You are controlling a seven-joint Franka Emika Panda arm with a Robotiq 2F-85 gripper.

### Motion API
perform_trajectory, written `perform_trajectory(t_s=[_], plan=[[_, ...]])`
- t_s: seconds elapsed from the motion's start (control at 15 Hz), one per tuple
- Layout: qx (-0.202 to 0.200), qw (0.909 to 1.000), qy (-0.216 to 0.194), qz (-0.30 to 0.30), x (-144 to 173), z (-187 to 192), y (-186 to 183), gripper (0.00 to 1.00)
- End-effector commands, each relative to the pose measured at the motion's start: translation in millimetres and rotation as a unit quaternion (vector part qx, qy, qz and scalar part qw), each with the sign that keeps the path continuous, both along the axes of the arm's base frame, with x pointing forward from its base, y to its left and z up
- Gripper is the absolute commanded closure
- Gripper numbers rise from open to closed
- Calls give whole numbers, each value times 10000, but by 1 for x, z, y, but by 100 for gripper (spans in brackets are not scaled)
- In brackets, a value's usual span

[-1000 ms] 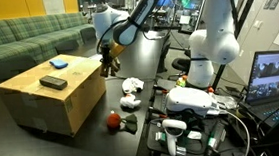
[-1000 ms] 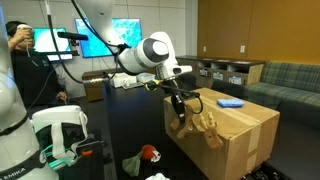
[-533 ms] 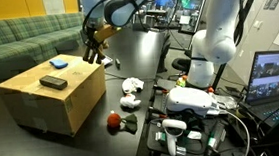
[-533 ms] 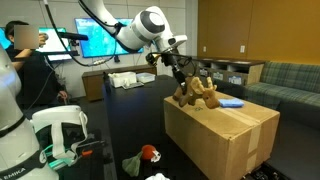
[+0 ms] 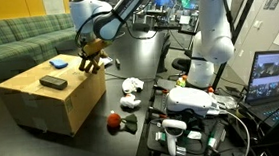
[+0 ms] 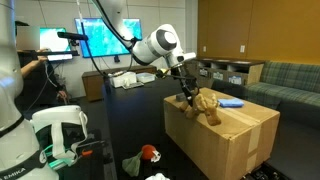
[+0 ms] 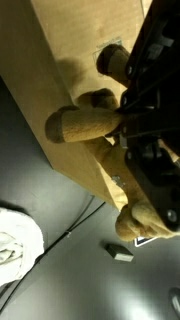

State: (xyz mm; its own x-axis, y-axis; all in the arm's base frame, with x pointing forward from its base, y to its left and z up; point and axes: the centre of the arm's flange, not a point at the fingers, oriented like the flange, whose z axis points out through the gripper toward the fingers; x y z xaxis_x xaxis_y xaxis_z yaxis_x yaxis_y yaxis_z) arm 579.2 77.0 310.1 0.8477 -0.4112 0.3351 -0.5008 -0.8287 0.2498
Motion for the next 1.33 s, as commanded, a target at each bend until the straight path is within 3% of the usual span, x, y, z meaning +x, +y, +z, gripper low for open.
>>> perform_trajectory(t_s=[0.0,0.33,1.0,1.27], plan=[[101,9996,-123,-249,28,-35,-2,98],[211,9974,-439,-525,38,-56,-1,98],[355,9840,-1568,-774,65,22,4,98],[369,9783,-1818,-920,85,18,11,98]])
